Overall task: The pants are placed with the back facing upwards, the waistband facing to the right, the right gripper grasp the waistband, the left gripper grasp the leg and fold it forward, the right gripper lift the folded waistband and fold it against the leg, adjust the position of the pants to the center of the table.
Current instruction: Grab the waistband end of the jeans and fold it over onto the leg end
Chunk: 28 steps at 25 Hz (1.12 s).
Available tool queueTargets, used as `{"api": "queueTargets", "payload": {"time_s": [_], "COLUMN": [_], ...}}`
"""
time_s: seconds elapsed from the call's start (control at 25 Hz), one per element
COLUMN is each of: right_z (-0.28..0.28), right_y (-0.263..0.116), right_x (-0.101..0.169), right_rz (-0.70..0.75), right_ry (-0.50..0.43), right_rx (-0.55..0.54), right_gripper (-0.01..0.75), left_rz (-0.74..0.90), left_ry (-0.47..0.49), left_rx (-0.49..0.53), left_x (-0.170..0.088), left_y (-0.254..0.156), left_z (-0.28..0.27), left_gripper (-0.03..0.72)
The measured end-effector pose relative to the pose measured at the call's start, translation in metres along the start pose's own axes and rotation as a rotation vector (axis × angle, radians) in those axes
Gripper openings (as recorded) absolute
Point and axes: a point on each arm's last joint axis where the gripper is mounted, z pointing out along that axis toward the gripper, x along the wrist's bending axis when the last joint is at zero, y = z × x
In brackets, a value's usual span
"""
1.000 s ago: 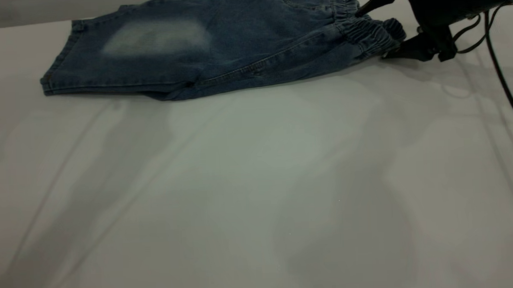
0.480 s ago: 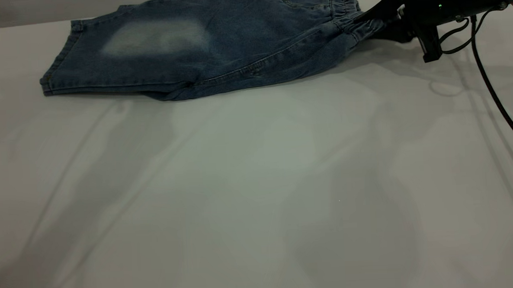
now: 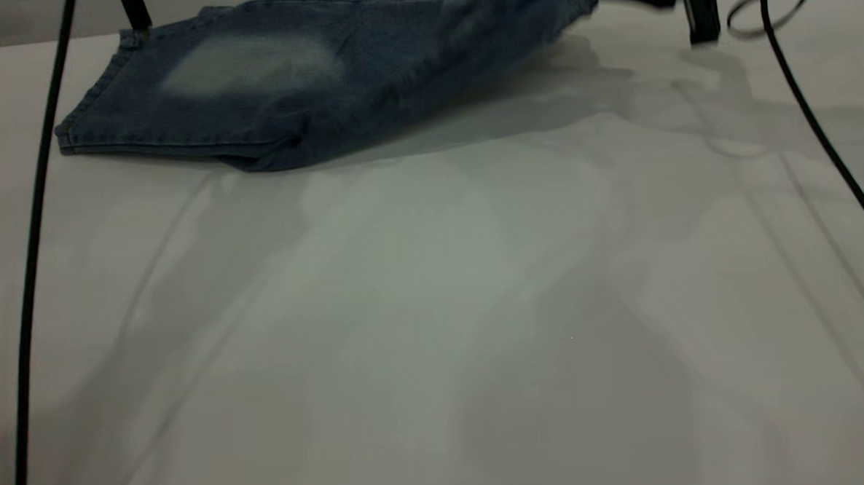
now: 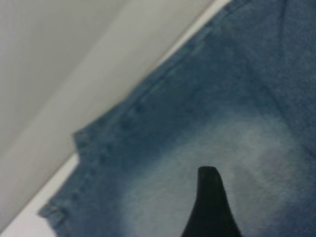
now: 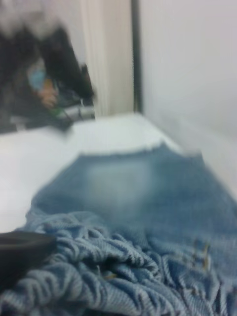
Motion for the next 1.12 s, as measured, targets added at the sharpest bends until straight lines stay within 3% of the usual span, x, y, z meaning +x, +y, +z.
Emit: {"api": "queueTargets", "payload": {"time_s": [0.32,0.68,0.8,1.12], "right_z": [-0.022,-0.028,-0.028,-0.028], "right_y": [-0.01,-0.01,-0.01,-0.01], "right_x": [0.071,0.085,0.085,0.086], "right_rz": [-0.129,-0.168,-0.168,-0.168], "right_ry": [0.216,0.233,0.233,0.235], "right_rx": [0.096,0.081,0.081,0.08], "right_gripper": [0.106,0.106,0.106,0.106], "left_rz": [0.071,0.057,0.071,0.146], "left_ry": [-0.144,-0.271,-0.266,-0.145], "left_rx": [-0.019,-0.125,-0.109,0.022], "left_x": [-0.069,-0.134,-0.137,-0.103], "left_y": [-0.004,0.016,0.016,0.009], "left_z": [0.037,0.036,0.035,0.027], "left_gripper": [0.468,0.468,0.468,0.458]}}
